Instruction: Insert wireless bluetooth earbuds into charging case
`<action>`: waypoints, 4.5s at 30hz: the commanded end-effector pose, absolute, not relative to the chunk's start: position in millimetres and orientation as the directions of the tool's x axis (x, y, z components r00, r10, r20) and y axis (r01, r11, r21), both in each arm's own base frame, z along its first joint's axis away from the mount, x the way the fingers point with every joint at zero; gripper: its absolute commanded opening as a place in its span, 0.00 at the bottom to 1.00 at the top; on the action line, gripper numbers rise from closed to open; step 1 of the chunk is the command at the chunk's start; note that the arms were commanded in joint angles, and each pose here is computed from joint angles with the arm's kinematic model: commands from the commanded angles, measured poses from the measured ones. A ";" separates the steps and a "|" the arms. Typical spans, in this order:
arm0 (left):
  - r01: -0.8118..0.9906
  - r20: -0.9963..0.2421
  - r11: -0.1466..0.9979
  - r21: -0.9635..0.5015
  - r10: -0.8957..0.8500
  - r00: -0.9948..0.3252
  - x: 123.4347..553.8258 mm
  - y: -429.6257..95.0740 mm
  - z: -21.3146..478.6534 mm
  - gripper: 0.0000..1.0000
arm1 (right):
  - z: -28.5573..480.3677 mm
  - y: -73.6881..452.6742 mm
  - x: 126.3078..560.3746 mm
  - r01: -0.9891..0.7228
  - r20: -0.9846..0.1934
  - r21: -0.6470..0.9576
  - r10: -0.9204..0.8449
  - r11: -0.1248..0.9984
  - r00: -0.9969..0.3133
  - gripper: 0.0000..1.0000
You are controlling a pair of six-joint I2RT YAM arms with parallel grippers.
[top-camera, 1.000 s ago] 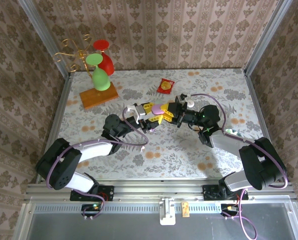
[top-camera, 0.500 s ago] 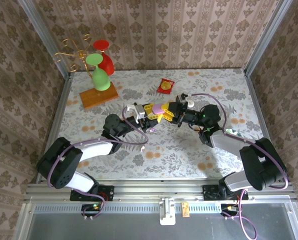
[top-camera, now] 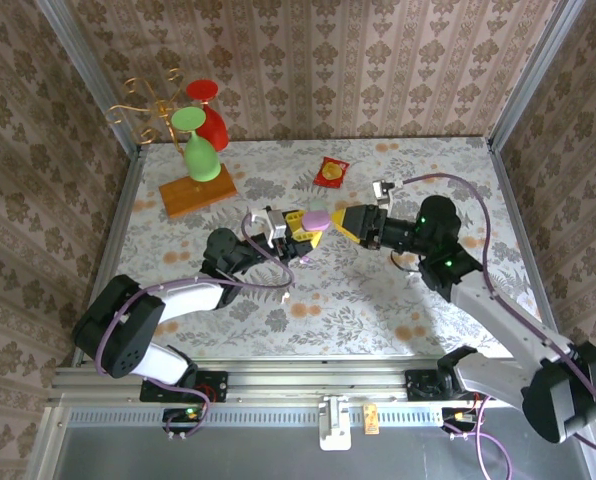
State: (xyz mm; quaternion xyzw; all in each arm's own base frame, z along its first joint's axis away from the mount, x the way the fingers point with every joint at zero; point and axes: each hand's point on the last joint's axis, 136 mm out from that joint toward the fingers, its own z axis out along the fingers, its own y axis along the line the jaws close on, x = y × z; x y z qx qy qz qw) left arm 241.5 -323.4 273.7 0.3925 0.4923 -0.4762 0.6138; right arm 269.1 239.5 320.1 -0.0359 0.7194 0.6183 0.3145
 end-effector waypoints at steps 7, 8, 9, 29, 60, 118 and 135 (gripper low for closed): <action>0.991 -0.978 0.116 -0.061 -0.207 -0.036 219.1 -321.8 273.7 0.25 | 299.8 247.2 249.4 -0.820 -0.914 0.357 -0.016 0.447 -0.406 0.88; 0.991 -0.978 0.115 -0.063 -0.207 -0.038 218.3 -321.5 273.1 0.24 | 299.2 249.0 249.4 -0.833 -0.923 0.330 -0.034 0.444 -0.383 0.88; 0.992 -0.978 0.113 -0.064 -0.206 -0.039 217.4 -321.2 272.8 0.24 | 298.0 250.6 250.9 -0.839 -0.926 0.317 -0.045 0.443 -0.374 0.88; 0.996 -0.978 0.065 -0.066 -0.203 -0.052 200.0 -319.1 279.4 0.23 | 299.7 254.1 286.5 -0.803 -0.925 0.318 -0.020 0.504 -0.379 0.87; 0.992 -0.981 0.105 -0.064 -0.192 -0.043 204.5 -318.3 286.0 0.23 | 276.6 249.4 288.3 -0.809 -0.920 0.277 -0.100 0.519 -0.379 0.88; 0.995 -0.985 0.090 -0.035 -0.172 -0.019 200.5 -317.4 280.2 0.24 | 278.8 240.2 331.8 -0.680 -0.912 0.298 -0.010 0.670 -0.409 0.87; 0.931 -0.976 0.363 -0.044 -0.214 0.037 261.4 -283.1 275.1 0.24 | 329.7 245.5 278.6 -0.815 -0.941 0.325 0.076 0.479 -0.330 0.91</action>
